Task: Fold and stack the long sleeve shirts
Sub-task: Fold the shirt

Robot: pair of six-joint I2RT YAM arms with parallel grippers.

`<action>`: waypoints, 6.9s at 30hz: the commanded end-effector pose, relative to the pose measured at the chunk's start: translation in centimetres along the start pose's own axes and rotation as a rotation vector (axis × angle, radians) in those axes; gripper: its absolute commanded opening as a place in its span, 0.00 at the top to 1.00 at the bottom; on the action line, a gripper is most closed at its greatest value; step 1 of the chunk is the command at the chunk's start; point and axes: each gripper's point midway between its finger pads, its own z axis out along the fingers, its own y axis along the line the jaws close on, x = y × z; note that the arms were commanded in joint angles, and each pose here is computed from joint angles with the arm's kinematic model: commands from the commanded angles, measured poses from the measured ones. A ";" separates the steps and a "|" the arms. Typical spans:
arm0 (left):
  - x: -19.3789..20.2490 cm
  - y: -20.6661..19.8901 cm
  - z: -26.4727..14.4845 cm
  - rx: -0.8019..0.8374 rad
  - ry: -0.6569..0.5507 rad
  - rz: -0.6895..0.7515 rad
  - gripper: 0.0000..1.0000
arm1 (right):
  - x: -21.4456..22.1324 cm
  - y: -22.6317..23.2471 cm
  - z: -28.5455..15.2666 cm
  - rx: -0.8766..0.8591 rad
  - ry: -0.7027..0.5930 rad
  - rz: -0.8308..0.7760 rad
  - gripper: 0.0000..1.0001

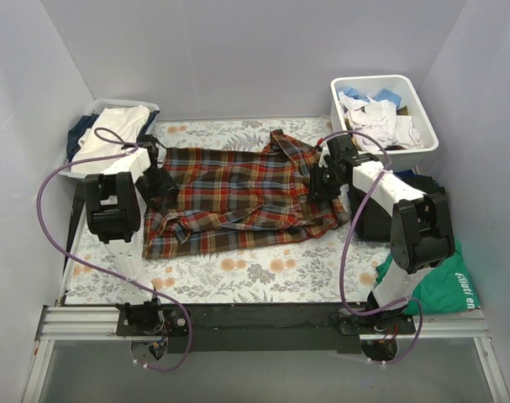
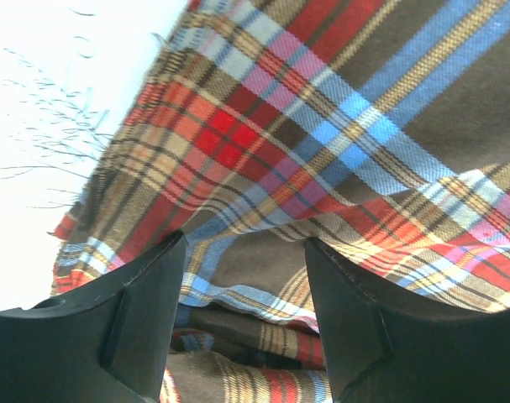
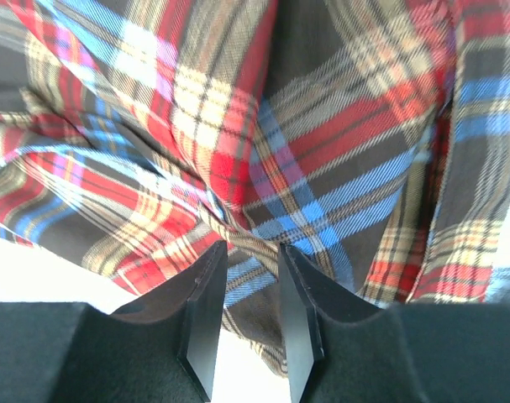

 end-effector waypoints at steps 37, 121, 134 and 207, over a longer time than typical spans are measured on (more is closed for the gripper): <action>13.8 -1.5 -10.1 0.308 -0.026 0.125 0.39 | -4.5 -1.3 -3.9 0.094 -0.114 0.065 0.60; 3.7 -13.6 -28.0 0.879 -0.428 0.239 1.00 | -0.3 5.0 2.5 -0.039 -0.030 -0.392 0.99; 3.7 -13.0 -24.1 0.783 -0.379 0.227 1.00 | -2.9 2.9 -2.7 0.153 -0.211 -0.348 0.99; 6.2 -4.8 -19.4 0.470 -0.411 0.079 1.00 | 0.3 2.2 1.0 0.159 -0.055 -0.362 0.71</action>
